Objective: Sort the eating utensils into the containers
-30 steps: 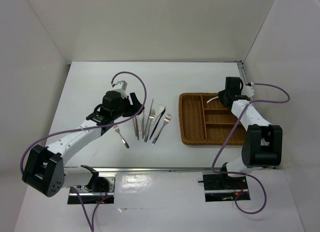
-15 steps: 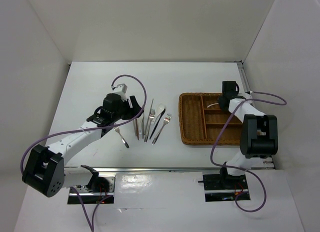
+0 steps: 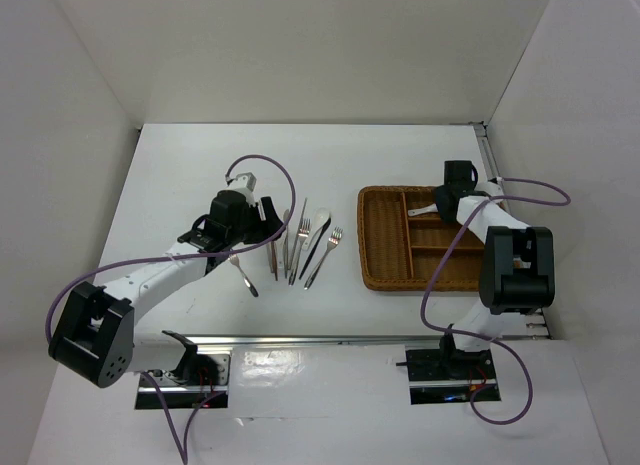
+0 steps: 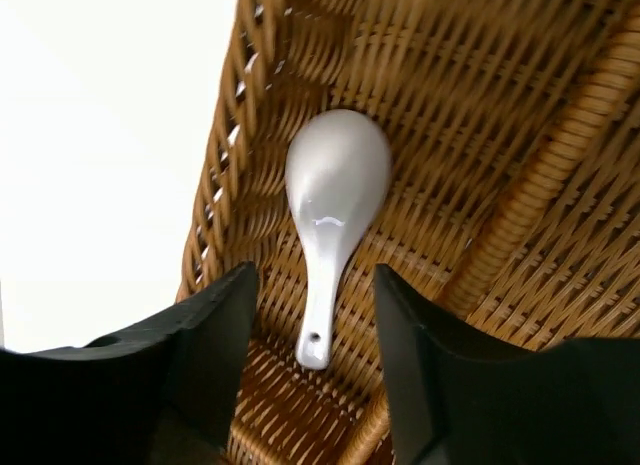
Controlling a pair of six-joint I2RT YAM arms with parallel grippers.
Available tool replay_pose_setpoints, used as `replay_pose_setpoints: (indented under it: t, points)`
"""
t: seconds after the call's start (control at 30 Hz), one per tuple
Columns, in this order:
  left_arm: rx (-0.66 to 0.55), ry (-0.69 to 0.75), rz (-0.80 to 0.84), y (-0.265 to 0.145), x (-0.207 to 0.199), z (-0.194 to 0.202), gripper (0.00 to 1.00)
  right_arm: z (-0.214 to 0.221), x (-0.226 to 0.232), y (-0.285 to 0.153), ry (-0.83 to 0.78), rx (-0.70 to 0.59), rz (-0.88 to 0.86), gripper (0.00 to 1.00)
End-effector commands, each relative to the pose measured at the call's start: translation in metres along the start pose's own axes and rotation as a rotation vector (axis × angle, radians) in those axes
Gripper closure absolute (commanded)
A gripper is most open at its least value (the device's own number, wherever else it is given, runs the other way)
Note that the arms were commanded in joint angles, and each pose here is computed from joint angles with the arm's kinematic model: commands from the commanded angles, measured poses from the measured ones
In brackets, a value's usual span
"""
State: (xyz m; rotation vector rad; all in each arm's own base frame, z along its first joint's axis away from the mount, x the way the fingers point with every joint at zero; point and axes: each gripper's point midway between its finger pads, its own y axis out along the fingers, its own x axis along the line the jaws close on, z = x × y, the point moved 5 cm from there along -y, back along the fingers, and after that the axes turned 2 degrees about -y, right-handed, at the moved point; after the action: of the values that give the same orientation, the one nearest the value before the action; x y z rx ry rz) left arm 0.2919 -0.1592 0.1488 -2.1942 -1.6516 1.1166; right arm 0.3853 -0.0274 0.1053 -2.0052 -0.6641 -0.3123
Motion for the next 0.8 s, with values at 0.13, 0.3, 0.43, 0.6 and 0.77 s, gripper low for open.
replay_pose_setpoints:
  t: [0.13, 0.3, 0.43, 0.6, 0.77]
  points:
    - [-0.038, 0.005, -0.02, 0.01, 0.013, -0.015, 0.18, -0.033, 0.05, -0.044, -0.071, -0.038, -0.241, 0.37]
    - [-0.032, 0.004, -0.037, 0.018, 0.023, -0.015, 0.18, -0.037, 0.065, -0.084, -0.2, -0.022, -0.461, 0.37]
    - [-0.009, 0.009, 0.008, 0.03, 0.024, -0.009, 0.22, -0.029, 0.062, -0.104, -0.305, -0.003, -0.612, 0.36]
    - [0.021, 0.003, 0.037, 0.049, 0.025, -0.004, 0.29, -0.016, 0.06, -0.119, -0.448, 0.064, -0.737, 0.36]
    - [0.069, -0.041, 0.062, 0.063, 0.031, -0.002, 0.34, -0.007, 0.061, -0.128, -0.504, 0.115, -0.826, 0.37]
